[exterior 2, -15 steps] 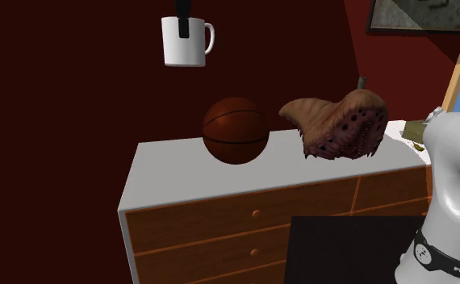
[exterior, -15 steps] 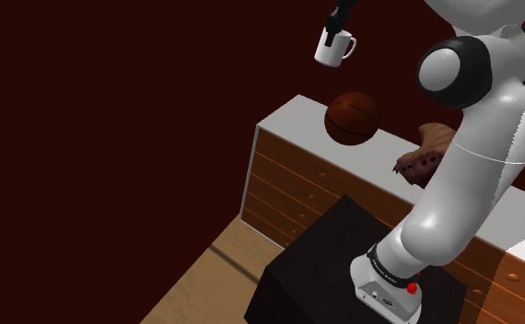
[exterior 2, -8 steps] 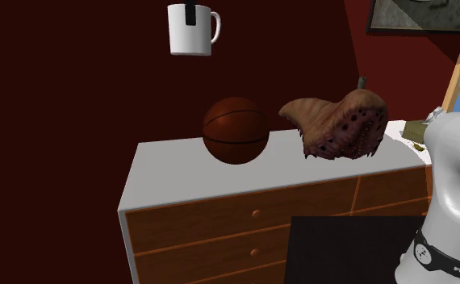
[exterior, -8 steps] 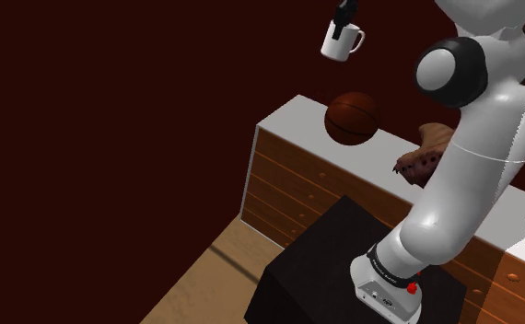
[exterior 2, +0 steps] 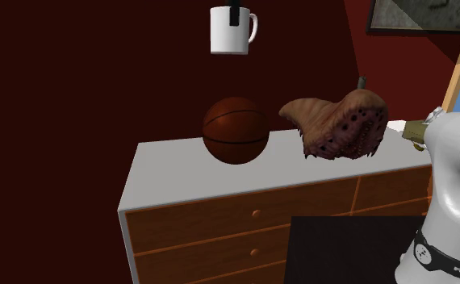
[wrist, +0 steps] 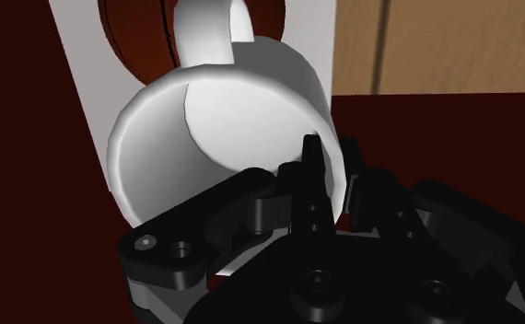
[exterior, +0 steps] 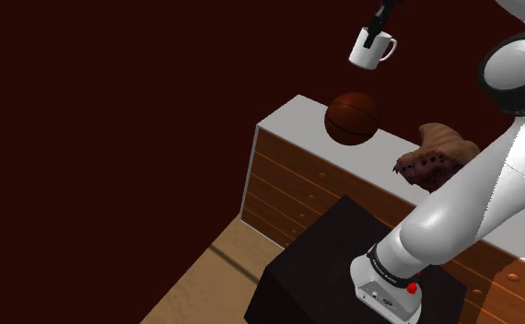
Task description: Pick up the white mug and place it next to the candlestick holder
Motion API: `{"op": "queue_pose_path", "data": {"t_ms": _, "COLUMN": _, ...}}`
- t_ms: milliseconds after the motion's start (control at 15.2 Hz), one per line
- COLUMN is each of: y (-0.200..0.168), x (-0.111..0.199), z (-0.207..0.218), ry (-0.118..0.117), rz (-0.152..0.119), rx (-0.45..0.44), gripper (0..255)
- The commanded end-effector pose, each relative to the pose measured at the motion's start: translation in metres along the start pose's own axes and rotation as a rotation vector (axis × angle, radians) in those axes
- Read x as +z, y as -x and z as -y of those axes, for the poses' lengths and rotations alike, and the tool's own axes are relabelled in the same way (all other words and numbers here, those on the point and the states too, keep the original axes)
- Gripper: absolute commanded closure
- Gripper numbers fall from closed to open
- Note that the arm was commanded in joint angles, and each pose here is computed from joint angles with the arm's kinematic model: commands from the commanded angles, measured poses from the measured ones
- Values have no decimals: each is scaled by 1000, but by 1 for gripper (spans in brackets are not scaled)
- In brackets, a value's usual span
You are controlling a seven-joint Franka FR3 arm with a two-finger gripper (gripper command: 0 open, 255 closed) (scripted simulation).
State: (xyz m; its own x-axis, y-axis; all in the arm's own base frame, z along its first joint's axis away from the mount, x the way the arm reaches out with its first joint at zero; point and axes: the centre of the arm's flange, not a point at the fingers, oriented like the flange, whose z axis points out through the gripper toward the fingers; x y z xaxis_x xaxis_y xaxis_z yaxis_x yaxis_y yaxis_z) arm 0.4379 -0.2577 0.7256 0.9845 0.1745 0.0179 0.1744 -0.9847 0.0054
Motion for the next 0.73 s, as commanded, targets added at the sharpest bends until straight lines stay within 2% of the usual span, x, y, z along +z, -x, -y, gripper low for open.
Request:
{"op": "queue_pose_path", "data": {"t_ms": 0, "y": 25, "x": 2, "z": -5, "ry": 0, "rz": 0, "rx": -2, "gripper": 255}}
{"op": "queue_pose_path", "data": {"t_ms": 660, "y": 153, "x": -1, "z": -35, "ry": 0, "rz": 0, "rx": -2, "gripper": 255}}
